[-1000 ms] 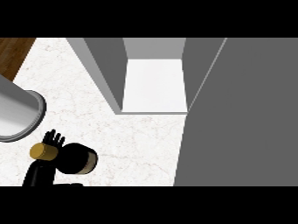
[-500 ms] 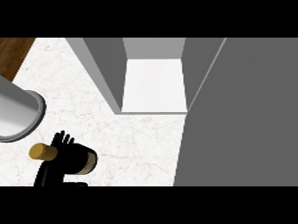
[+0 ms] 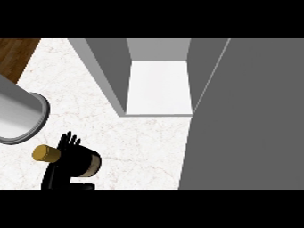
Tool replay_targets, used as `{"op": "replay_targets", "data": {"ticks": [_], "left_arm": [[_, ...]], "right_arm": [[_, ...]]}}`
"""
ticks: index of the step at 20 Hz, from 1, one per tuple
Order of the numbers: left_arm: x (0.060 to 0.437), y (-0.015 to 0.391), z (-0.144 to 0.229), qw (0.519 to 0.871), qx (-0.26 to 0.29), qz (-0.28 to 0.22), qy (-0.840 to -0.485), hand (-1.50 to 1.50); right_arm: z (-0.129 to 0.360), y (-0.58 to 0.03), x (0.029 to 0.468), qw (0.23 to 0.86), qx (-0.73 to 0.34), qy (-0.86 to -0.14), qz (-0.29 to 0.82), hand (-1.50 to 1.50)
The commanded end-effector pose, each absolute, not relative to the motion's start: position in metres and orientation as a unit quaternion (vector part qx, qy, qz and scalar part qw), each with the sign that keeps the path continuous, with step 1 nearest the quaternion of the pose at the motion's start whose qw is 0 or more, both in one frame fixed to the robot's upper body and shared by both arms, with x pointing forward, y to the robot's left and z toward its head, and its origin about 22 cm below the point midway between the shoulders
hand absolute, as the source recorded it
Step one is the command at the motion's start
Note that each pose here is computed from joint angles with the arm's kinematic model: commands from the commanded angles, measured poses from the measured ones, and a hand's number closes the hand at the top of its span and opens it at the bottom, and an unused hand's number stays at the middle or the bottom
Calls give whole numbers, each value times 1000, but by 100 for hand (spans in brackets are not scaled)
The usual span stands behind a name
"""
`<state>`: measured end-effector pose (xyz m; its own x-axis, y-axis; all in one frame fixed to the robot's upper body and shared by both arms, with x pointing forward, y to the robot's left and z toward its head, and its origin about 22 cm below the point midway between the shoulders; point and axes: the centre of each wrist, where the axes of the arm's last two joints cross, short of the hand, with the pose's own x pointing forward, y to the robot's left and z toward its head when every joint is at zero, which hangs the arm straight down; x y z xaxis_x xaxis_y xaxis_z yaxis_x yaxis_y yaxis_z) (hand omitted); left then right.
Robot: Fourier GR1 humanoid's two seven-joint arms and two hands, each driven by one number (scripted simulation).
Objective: Pick up the wine, place it into the cabinet and close the cabinet
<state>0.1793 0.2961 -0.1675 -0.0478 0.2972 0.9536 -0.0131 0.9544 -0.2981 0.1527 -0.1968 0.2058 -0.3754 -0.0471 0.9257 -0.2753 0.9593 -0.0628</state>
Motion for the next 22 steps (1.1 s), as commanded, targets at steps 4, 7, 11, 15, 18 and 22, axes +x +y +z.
{"op": "replay_targets", "data": {"ticks": [4,7,11,15,18,22], "left_arm": [[197,289,-165,650,-109,112,-743,-150],[194,271,-169,646,-103,132,-744,-150],[204,274,-167,648,-116,157,-736,150],[205,255,-162,646,-139,152,-735,150],[210,256,-167,651,-159,143,-729,150],[213,275,-156,652,-146,170,-725,150]], "right_arm": [[215,-213,139,542,106,-826,110,-150],[220,-204,148,542,108,-826,112,-150],[214,-212,135,546,98,-824,114,-150],[205,-206,143,548,108,-823,106,-150],[210,-205,150,549,103,-823,101,-150],[212,-215,144,546,112,-824,102,-150]]}}
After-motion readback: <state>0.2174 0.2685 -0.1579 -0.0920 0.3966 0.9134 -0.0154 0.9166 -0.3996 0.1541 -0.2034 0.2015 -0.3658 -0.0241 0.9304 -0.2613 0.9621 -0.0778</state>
